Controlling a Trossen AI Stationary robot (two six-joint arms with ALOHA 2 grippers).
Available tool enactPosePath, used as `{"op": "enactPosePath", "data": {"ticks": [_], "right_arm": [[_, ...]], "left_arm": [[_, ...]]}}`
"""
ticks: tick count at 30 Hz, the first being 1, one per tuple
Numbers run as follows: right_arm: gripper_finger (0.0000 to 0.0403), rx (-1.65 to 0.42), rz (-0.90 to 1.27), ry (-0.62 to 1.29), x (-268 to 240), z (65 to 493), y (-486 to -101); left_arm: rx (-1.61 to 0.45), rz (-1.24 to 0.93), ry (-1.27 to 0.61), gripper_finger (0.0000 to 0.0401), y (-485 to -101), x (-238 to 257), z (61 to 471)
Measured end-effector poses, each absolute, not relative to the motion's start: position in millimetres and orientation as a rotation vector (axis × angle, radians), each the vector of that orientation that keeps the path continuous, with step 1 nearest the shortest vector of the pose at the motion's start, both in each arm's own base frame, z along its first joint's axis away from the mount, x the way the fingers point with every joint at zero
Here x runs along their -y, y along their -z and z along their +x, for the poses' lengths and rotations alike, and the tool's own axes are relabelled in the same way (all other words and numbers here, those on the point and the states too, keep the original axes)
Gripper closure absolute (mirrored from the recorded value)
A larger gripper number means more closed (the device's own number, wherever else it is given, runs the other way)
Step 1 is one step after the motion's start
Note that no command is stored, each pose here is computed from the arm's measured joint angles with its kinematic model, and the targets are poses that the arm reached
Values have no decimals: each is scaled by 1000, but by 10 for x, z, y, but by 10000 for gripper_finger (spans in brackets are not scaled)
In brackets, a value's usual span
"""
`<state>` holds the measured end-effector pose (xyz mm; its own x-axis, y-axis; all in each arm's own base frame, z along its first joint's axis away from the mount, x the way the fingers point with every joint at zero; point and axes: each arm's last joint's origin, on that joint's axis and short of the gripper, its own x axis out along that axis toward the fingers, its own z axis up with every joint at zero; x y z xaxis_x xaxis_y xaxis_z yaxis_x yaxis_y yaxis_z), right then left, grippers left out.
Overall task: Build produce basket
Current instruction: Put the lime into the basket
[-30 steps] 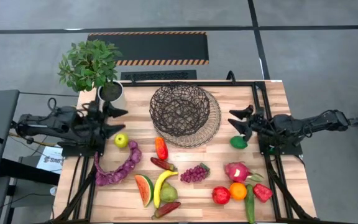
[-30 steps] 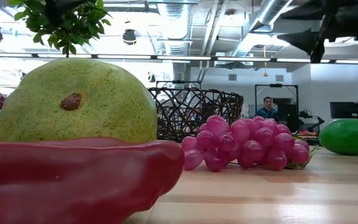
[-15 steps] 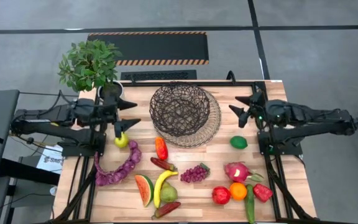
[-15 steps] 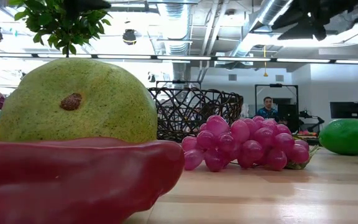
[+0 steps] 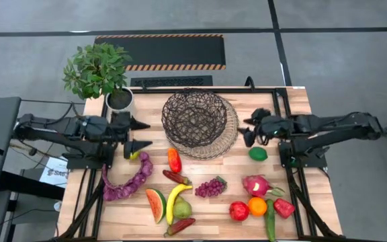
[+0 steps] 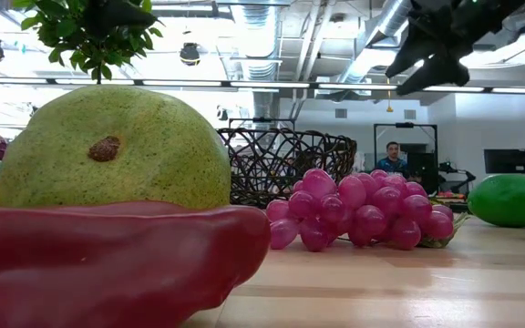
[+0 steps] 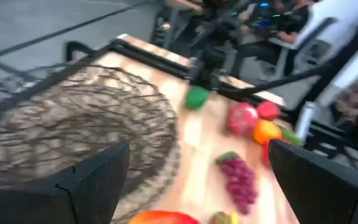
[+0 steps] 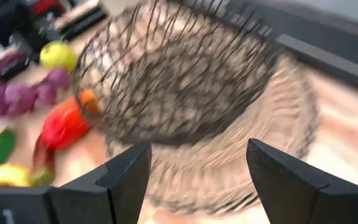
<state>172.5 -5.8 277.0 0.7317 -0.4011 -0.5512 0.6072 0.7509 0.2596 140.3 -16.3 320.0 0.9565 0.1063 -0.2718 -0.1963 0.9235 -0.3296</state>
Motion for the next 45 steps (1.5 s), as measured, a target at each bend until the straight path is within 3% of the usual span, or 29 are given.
{"op": "enactPosePath", "data": {"ticks": [12, 22, 45], "right_arm": [[117, -605, 583, 499, -300, 1984, -2522], [117, -419, 596, 307, -438, 2114, -2717], [117, -507, 567, 454, -199, 2082, -2615]], "left_arm": [[-263, -376, -99, 33, -2917, 396, 1324], [-250, -365, -90, 33, -2861, 476, 1340], [-230, -336, -163, 33, -2862, 453, 1338]]}}
